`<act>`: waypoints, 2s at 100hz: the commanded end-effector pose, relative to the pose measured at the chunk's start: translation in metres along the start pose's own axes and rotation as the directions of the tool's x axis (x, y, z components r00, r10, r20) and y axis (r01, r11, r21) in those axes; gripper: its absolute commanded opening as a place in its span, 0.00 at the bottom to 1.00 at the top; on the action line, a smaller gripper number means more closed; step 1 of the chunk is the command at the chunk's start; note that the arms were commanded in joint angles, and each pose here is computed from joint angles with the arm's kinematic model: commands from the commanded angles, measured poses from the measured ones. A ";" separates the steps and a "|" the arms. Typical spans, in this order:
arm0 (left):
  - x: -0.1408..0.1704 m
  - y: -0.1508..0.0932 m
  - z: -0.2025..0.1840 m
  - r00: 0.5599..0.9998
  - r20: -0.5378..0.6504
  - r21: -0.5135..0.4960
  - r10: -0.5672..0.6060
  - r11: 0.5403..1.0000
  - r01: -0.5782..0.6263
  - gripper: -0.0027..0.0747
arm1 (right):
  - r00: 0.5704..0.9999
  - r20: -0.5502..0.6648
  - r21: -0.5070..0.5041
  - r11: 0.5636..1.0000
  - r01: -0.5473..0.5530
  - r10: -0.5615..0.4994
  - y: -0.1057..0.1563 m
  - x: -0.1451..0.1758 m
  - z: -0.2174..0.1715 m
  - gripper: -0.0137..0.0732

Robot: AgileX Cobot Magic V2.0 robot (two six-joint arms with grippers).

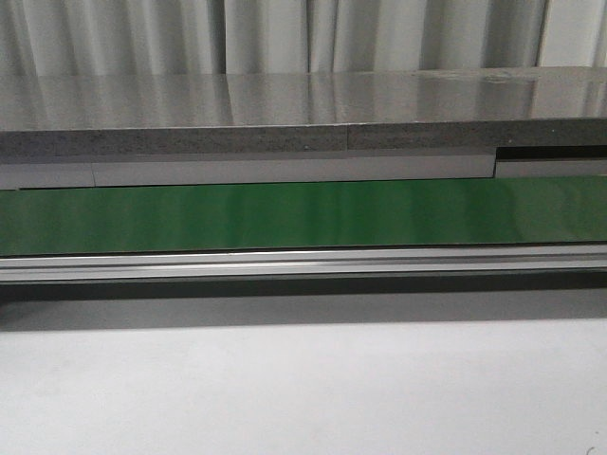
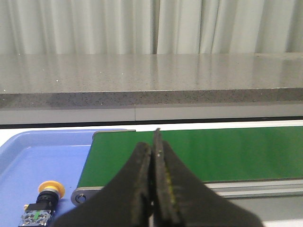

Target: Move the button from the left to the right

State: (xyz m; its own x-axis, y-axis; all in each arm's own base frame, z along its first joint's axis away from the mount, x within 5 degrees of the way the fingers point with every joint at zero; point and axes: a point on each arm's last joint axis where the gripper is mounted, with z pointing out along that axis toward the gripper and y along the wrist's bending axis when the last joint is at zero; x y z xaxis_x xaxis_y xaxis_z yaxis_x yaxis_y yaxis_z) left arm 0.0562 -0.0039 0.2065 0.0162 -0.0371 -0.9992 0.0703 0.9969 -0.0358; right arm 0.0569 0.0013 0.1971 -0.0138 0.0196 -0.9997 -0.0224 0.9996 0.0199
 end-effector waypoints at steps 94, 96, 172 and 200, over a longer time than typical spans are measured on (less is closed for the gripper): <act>-0.044 -0.004 0.010 0.981 -0.087 0.012 -0.173 0.985 0.174 0.01 | 0.994 0.112 0.005 1.000 0.014 -0.014 0.000 -0.013 -0.003 0.08; -0.048 -0.005 0.011 0.980 -0.092 0.013 -0.176 0.984 0.178 0.01 | 0.994 0.112 0.005 1.000 0.014 -0.014 0.000 -0.013 -0.003 0.08; -0.142 -0.005 0.031 0.851 -0.519 -0.063 -0.077 0.997 0.053 0.01 | 0.994 0.112 0.005 1.000 0.014 -0.014 0.000 -0.013 -0.003 0.08; -0.142 -0.006 0.031 0.850 -0.520 -0.058 -0.088 0.996 0.068 0.01 | 0.994 0.112 0.005 1.000 0.014 -0.014 0.000 -0.013 -0.003 0.08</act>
State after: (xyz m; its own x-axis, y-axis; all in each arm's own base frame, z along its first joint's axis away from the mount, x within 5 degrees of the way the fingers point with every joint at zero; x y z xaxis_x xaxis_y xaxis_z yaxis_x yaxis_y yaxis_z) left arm 0.0807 -0.0050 0.3351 -0.5777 -0.0630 -0.8138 0.0047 0.9967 -0.0805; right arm 0.0569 0.0013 0.1971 -0.0138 0.0196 -0.9997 -0.0224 0.9996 0.0199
